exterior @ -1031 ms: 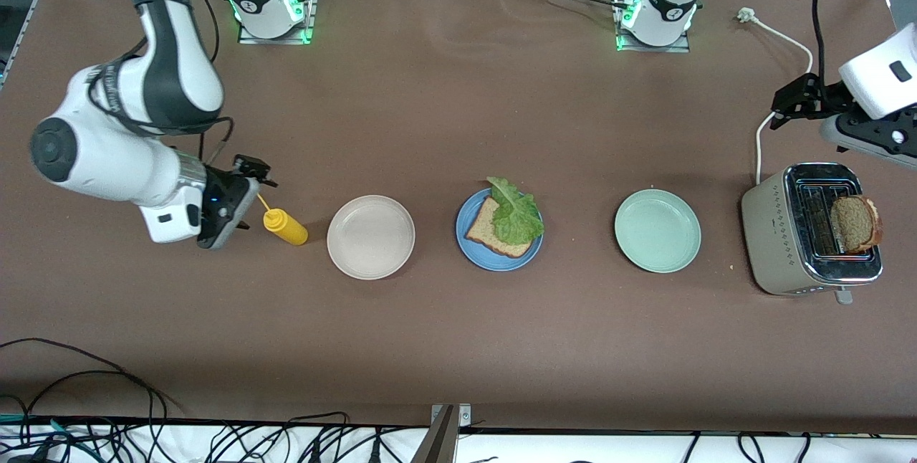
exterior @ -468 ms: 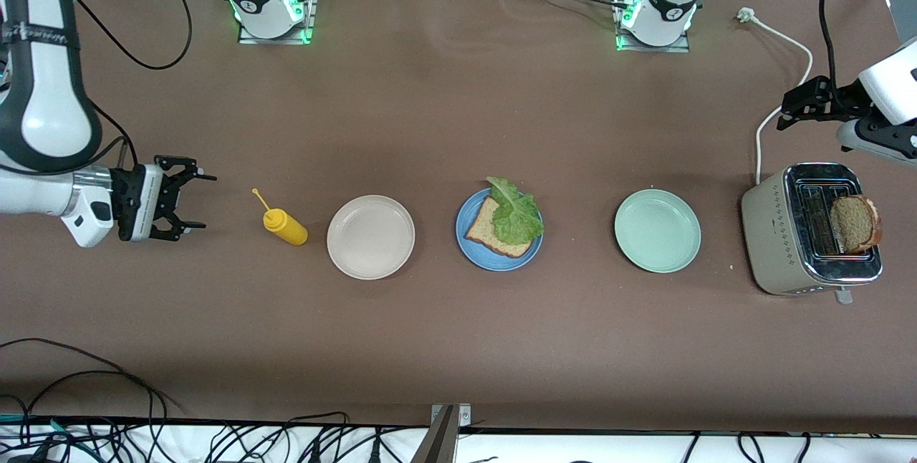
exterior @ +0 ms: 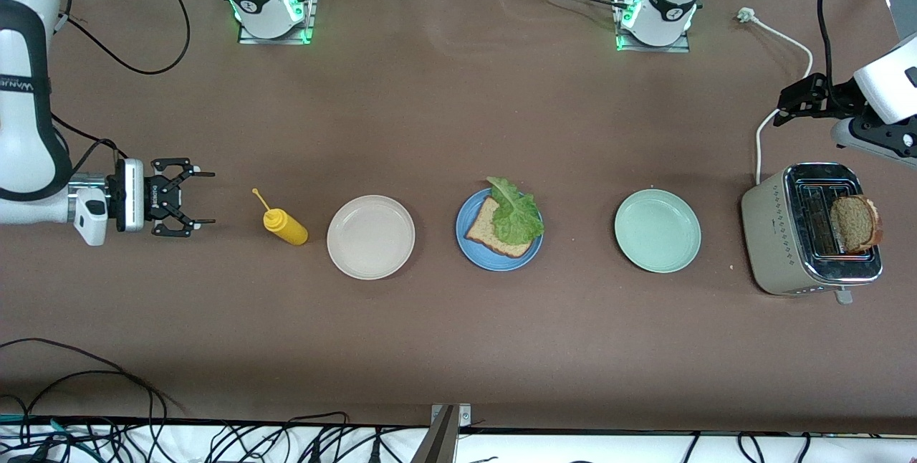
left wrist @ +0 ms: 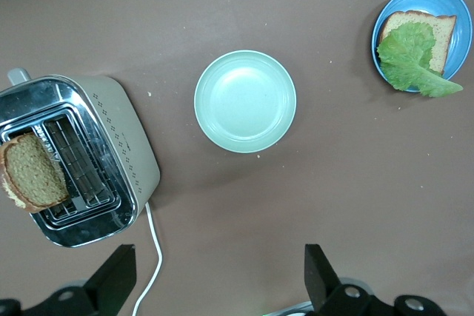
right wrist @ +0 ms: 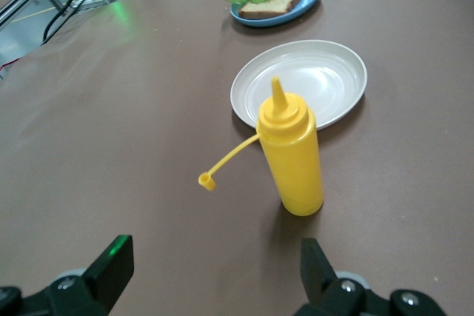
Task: Make sandwich in blue plate with both arms
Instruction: 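Position the open right gripper beside the yellow squeeze bottle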
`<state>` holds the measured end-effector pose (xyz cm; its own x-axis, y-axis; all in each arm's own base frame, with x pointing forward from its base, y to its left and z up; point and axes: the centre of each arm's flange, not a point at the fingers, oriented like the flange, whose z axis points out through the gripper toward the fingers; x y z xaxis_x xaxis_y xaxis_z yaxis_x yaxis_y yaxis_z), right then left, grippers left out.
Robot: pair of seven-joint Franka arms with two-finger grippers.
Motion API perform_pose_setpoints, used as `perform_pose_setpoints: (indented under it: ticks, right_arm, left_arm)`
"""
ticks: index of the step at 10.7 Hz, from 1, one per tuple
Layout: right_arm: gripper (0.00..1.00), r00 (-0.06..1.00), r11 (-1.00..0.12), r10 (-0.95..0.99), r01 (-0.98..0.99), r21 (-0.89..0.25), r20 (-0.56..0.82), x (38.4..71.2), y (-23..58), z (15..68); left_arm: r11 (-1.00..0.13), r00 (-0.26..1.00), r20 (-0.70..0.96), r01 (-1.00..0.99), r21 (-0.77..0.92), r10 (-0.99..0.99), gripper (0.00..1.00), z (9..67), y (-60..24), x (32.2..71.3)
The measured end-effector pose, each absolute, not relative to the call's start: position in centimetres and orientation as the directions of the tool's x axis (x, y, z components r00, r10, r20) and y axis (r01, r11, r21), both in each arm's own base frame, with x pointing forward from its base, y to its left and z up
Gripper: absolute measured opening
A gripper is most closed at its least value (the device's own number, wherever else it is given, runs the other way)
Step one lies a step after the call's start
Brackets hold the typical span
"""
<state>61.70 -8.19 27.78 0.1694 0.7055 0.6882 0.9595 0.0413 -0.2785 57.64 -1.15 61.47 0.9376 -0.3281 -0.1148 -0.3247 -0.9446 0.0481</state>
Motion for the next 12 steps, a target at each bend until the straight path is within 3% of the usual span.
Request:
perform_pose_setpoints:
  ticks: [4, 9, 12]
  right_arm:
    - [1.0, 0.047, 0.149, 0.577, 0.976, -0.162, 0.815, 61.1, -9.0, 20.3]
    - [1.0, 0.084, 0.132, 0.498, 0.976, -0.172, 0.863, 60.9, -7.4, 13.6]
    - [1.0, 0.051, 0.126, 0.475, 0.984, -0.125, 0.878, 61.7, -4.3, 11.7]
  left_arm:
    - [-0.944, 0.937, -0.114, -0.326, 0.048, -0.329, 1.0, 61.5, -1.2, 57.6]
    - [-0.942, 0.936, -0.113, -0.331, 0.048, -0.335, 1.0, 61.6, -1.5, 57.6]
    - [-0.941, 0.934, -0.113, -0.335, 0.048, -0.339, 1.0, 61.6, -1.8, 57.6]
